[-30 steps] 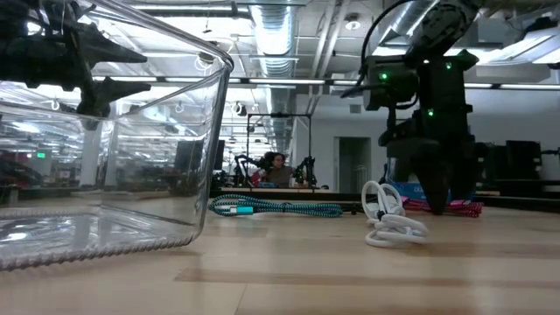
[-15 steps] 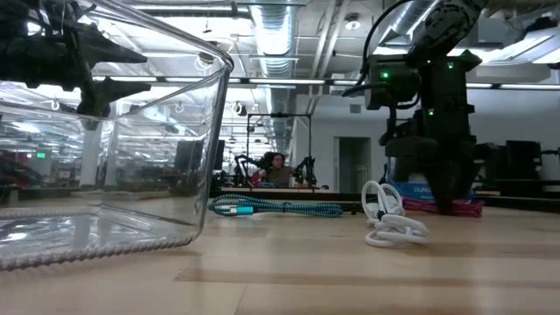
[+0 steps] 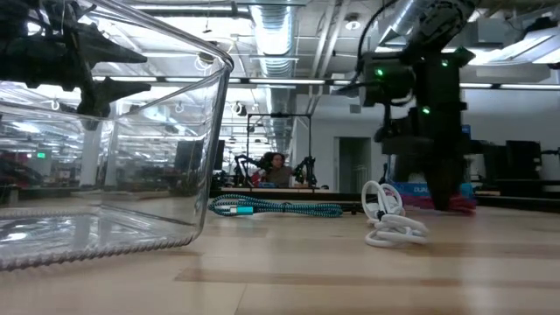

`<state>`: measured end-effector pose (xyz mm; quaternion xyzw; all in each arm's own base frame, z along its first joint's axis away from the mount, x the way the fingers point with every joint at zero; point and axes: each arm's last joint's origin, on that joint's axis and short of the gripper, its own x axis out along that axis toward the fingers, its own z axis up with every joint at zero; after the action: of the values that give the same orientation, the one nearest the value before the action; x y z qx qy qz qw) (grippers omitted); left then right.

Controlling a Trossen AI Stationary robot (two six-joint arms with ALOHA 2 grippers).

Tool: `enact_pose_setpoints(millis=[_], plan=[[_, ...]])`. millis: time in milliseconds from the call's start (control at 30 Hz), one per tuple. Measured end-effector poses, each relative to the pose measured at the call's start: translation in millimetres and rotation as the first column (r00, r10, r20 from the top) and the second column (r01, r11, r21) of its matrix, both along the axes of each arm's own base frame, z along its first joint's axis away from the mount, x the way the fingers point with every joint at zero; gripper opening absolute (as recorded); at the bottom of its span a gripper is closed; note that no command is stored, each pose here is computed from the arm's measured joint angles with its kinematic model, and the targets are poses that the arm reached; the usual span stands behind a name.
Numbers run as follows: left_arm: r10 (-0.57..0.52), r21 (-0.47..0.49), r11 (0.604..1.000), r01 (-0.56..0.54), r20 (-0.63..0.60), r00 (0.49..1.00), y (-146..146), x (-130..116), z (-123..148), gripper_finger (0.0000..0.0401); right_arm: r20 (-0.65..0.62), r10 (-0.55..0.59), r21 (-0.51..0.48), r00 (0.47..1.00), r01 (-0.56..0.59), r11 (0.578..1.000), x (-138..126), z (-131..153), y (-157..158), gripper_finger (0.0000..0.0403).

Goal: Pick and place USB-C Cables
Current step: Put the pink charger cable into the transparent bin

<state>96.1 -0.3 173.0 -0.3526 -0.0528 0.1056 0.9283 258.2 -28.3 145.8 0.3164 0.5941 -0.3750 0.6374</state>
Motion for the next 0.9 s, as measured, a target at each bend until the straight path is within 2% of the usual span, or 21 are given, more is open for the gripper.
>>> enact_pose_setpoints(millis=[267, 600, 900], plan=[[0.0, -0.002, 1.0, 0.0, 0.001, 1.0, 0, 0, 0, 0.0185, 0.083, 0.061, -0.098, 0.995, -0.053, 0.994, 23, 29, -5, 0.0019], [0.001, -0.01, 1.0, -0.001, 0.002, 1.0, 0, 0, 0, 0.0185, 0.248, 0.154, -0.23, 0.956, -0.097, 0.968, 57, 85, -7, 0.0019], [0.001, -0.01, 1.0, -0.001, 0.002, 1.0, 0, 0, 0, 0.0185, 0.335, 0.275, -0.448, 0.901, -0.105, 0.888, 78, 138, 9, 0.0019]])
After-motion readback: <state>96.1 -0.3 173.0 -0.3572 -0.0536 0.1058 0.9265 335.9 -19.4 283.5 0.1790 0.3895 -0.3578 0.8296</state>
